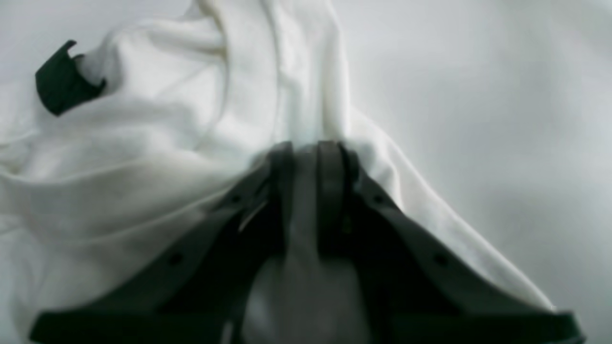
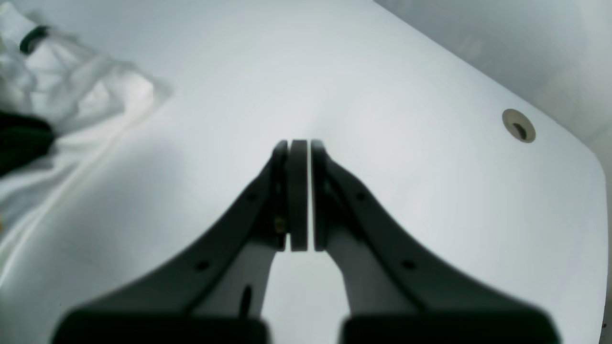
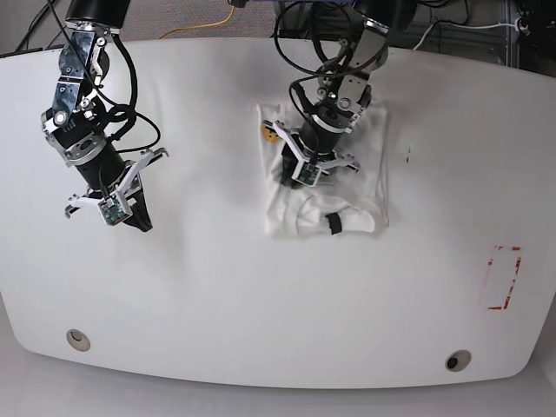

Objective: Layout the t-shirt on the table in an organized manner, then fold the t-shirt properly
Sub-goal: 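Grasp the folded white shirt with the left gripper and drag it aside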

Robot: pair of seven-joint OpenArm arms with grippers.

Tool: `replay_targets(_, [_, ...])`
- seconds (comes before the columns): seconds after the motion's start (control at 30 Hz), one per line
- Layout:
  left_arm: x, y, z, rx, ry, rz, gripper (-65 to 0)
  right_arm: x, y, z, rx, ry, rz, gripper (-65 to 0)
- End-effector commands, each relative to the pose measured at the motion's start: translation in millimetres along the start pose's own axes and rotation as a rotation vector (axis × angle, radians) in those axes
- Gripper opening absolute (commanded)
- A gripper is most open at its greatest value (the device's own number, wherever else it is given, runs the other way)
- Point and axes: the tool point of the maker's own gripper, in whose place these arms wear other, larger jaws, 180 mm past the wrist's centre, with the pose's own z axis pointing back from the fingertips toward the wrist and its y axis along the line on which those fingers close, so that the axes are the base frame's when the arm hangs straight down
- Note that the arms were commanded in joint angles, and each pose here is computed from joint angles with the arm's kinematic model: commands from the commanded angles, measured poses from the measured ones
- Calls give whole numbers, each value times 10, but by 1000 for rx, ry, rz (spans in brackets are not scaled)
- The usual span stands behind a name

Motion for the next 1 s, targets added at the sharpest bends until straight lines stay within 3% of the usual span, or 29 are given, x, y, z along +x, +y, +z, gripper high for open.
replay_targets(0.0, [-108, 246, 101, 30, 27, -24, -572, 159, -55, 31, -10, -53, 22, -642])
replay_targets(0.63, [-76, 2085, 890, 247, 54, -160, -572, 81, 80, 84, 31, -35, 33, -642])
replay_targets(0.97, [394, 2219, 1114, 305, -39, -206, -572, 138, 90, 103, 29, -48, 44, -642])
